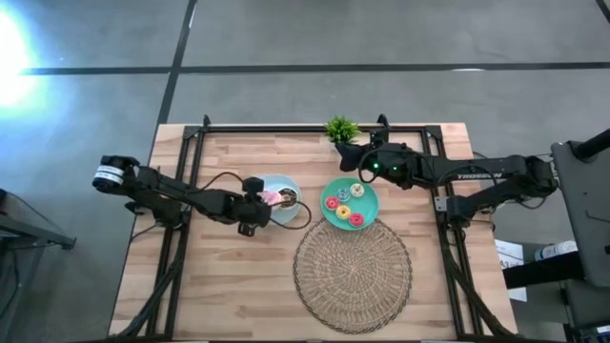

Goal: Pick & Place donuts
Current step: Put the big pink donut on the blue plate, then return to Home Position

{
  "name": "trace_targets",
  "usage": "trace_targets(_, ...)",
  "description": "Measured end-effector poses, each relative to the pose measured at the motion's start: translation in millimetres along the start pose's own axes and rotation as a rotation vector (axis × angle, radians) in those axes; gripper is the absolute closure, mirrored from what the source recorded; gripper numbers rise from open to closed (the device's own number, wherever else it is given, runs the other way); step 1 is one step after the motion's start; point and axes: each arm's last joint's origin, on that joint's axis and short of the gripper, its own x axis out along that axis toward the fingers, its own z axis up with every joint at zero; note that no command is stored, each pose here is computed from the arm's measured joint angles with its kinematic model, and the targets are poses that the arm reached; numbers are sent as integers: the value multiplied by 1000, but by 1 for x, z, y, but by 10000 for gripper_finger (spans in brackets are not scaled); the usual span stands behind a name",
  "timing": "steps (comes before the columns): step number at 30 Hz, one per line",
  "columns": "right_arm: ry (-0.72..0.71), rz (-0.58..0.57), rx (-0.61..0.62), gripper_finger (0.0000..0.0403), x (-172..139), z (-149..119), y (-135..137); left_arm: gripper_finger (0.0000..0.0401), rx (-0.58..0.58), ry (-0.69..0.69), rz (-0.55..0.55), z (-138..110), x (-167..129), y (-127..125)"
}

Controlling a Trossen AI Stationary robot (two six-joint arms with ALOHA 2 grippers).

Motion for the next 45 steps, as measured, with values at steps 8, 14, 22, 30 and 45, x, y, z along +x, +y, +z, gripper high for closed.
trace_targets(8, 19, -9, 24, 220, 4, -5, -1, 308, -8, 0, -38, 0, -1, -1)
trace_targets(14, 24, -6, 27, 220, 4, -5, -1, 278, 3, -33, -26, 7, -11, 4)
trace_targets(22, 25, -7, 26, 220, 4, -5, -1, 277, 14, -17, -32, 7, -19, 7)
trace_targets(30, 25, -8, 23, 220, 4, -5, -2, 277, 17, -25, -124, 6, -24, -5)
trace_targets(45, 45, -6, 19, 220, 5, -8, -4, 277, -48, 30, -134, -3, -32, -6)
